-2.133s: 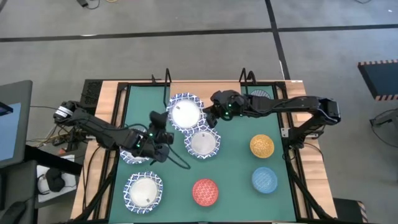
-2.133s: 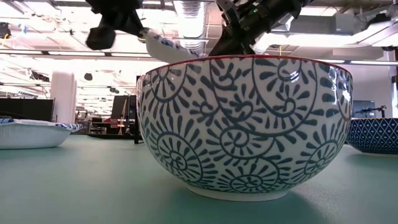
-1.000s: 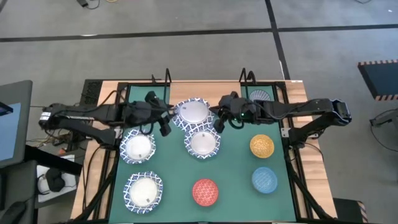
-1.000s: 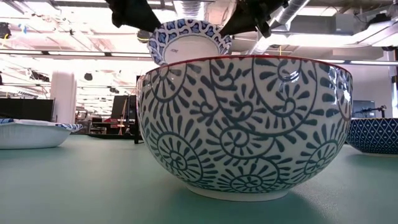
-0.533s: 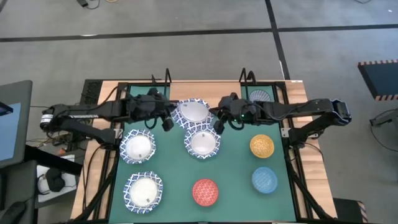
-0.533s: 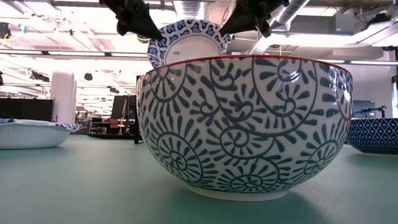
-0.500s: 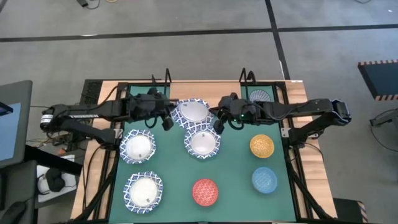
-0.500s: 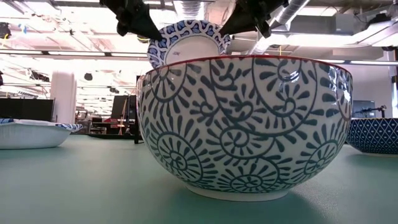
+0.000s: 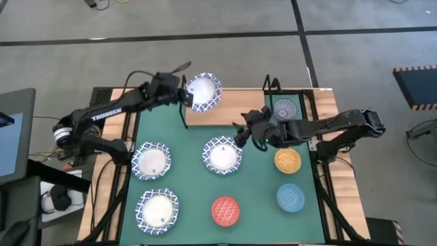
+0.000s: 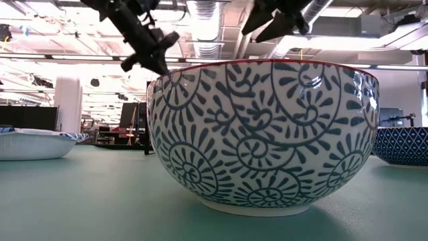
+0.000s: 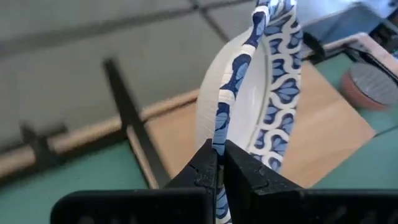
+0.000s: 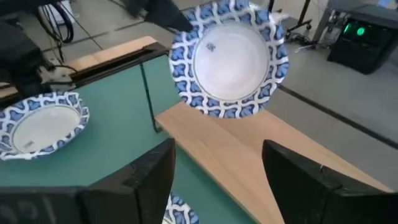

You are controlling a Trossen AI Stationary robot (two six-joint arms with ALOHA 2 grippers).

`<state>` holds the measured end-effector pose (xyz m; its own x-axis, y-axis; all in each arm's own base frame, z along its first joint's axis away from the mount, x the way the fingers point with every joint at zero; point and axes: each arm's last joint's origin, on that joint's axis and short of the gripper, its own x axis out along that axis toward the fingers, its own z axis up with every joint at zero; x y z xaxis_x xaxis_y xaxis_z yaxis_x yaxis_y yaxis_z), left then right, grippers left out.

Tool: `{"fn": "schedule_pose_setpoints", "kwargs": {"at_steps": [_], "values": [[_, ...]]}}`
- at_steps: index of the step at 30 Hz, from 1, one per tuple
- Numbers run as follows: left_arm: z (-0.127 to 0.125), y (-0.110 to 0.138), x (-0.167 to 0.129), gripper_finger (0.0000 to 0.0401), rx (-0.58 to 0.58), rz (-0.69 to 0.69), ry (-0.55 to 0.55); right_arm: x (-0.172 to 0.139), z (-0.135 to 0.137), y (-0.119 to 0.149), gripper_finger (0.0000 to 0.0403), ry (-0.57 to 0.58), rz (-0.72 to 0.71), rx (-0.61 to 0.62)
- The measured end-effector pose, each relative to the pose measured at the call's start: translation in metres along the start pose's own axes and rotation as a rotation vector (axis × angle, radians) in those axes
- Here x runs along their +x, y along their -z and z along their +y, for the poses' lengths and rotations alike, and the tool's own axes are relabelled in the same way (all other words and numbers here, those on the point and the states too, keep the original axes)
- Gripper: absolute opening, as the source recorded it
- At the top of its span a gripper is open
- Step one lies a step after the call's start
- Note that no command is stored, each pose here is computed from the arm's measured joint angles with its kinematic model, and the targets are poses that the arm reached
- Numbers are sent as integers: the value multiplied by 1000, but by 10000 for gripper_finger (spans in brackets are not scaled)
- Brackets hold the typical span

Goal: Place and stack bowls onto a shelf
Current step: Put the white patterned bowl on the shelf

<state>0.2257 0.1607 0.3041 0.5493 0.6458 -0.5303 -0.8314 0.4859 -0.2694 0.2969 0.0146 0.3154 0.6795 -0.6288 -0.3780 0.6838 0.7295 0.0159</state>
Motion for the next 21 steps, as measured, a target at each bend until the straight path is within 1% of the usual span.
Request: {"fn": "schedule_pose_setpoints", "kwargs": {"at_steps": [3, 6, 9, 11, 15, 21], "values": [[-1, -6, 10, 0, 2, 34, 61, -7, 5, 9, 269, 40, -7, -20], [-11, -12, 16, 0, 57, 43, 76, -13, 8, 17, 269, 102, -36, -28], [-20, -18, 22, 0, 153, 89, 48, -14, 8, 19, 269, 131, -52, -32], [-26, -23, 29, 0, 219, 136, 7, -12, 6, 18, 270, 138, -52, -31], [-36, -29, 50, 0, 347, 264, -52, -11, 5, 18, 270, 147, -51, -31], [-48, -35, 83, 0, 528, 446, -85, -11, 5, 18, 270, 145, -45, -50]]}}
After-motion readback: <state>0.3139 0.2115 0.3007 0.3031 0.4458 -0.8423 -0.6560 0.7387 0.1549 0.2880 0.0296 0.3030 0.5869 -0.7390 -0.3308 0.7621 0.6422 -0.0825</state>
